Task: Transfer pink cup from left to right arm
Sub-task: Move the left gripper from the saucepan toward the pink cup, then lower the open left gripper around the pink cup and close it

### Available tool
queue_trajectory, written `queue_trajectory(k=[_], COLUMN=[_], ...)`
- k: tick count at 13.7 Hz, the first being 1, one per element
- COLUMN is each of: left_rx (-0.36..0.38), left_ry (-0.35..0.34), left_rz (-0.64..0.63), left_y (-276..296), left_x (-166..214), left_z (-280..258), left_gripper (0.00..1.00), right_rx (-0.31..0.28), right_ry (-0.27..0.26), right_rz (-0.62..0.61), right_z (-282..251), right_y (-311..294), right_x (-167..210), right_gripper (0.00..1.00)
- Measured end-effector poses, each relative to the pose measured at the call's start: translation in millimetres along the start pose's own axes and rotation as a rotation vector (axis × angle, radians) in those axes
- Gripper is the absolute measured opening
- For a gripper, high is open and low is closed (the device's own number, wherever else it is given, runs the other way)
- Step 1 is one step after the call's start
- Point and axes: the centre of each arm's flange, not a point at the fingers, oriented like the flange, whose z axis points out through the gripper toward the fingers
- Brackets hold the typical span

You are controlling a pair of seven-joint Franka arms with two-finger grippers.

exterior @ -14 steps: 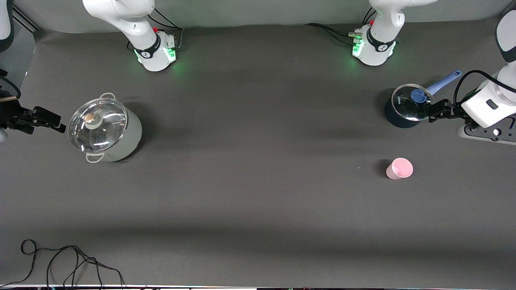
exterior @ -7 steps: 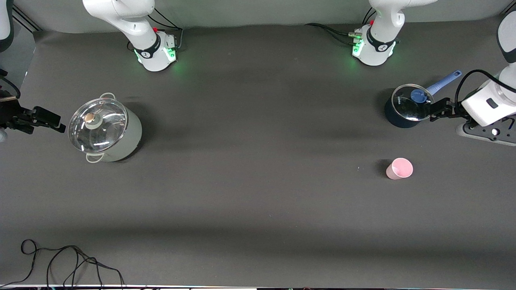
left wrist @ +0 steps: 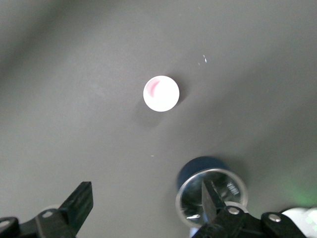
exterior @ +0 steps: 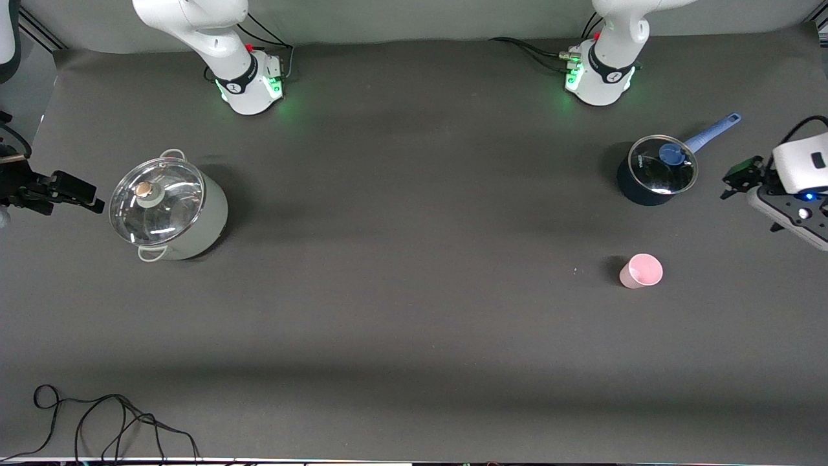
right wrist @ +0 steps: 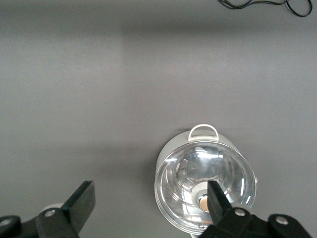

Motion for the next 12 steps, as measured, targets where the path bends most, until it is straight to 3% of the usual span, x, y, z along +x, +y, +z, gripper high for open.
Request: queue_trajectory(k=[3, 5, 8, 12], left_rx=[-0.002, -0.025, -0.074, -0.150], left_ry=[0.028, 0.084, 0.235, 0.485], left_rz=[0.194, 0.267, 0.360, 0.457], left_y=[-30.5, -47.8, -86.4, -126.4], left_x=[-8.8, -16.6, -43.6, -70.8], left_z=[18.9, 32.5, 73.4, 159.3], left_gripper=[1.00, 1.00, 1.00, 1.00], right_rx=[0.000, 0.000, 0.000, 0.000], right_ry=[0.000, 0.000, 0.000, 0.000], right_rz=[0.000, 0.000, 0.000, 0.000], right_z=[-0.2, -0.3, -0.4, -0.5], right_y=[0.0, 0.0, 0.0, 0.0], right_x=[-0.1, -0.1, -0.1, -0.2], right_gripper=[1.00, 1.00, 1.00, 1.00])
